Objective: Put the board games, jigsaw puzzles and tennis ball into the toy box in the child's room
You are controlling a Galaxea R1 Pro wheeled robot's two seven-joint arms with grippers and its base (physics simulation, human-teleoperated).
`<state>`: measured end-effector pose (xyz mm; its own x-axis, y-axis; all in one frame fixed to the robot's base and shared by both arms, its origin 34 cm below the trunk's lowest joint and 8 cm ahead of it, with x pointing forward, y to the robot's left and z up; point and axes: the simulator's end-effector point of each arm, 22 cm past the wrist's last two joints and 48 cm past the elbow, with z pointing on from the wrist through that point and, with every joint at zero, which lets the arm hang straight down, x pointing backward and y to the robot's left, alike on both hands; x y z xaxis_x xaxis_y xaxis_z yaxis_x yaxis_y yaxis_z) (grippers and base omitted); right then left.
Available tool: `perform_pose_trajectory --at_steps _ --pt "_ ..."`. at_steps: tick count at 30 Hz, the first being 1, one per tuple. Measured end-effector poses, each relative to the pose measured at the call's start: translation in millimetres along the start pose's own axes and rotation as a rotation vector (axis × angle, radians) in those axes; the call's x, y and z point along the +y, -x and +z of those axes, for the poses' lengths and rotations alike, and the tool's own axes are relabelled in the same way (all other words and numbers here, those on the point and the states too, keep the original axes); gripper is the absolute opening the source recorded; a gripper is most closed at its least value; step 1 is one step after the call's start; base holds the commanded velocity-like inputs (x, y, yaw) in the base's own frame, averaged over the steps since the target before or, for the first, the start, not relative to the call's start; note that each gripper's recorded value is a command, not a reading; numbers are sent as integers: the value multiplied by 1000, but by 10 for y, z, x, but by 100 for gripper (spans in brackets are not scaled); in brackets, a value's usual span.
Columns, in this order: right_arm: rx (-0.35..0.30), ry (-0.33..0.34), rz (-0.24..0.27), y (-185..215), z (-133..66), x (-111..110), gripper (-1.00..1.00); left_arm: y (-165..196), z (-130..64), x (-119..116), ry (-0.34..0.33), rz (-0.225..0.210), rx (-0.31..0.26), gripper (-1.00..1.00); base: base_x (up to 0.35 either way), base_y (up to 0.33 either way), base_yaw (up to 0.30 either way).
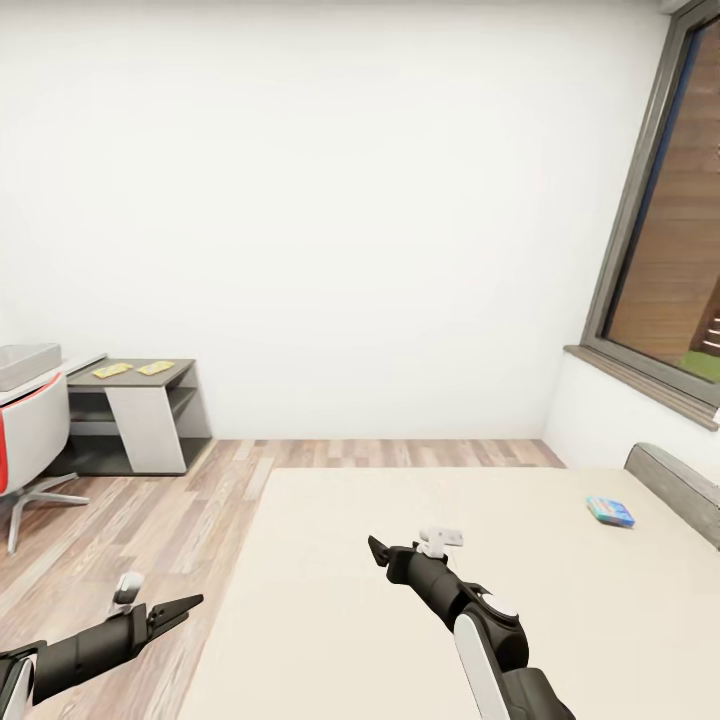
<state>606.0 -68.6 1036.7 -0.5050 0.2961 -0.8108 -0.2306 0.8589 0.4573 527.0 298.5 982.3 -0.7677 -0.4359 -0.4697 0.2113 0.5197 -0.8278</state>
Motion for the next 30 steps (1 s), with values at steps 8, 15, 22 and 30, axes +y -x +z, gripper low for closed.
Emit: perform_pose_trajectory --at_steps 8,15,22,30 --pt "0 0 0 0 0 0 100 0 0 0 0 0 0 100 0 -152 0" --pt "1 0 0 -2 0 0 100 0 0 0 0 0 0 100 0 -152 0" --pt "0 0 0 0 0 0 100 0 0 0 0 0 0 100 0 -141 0" --pt "0 0 0 0 0 0 100 0 0 0 0 0 0 100 0 -47 0"
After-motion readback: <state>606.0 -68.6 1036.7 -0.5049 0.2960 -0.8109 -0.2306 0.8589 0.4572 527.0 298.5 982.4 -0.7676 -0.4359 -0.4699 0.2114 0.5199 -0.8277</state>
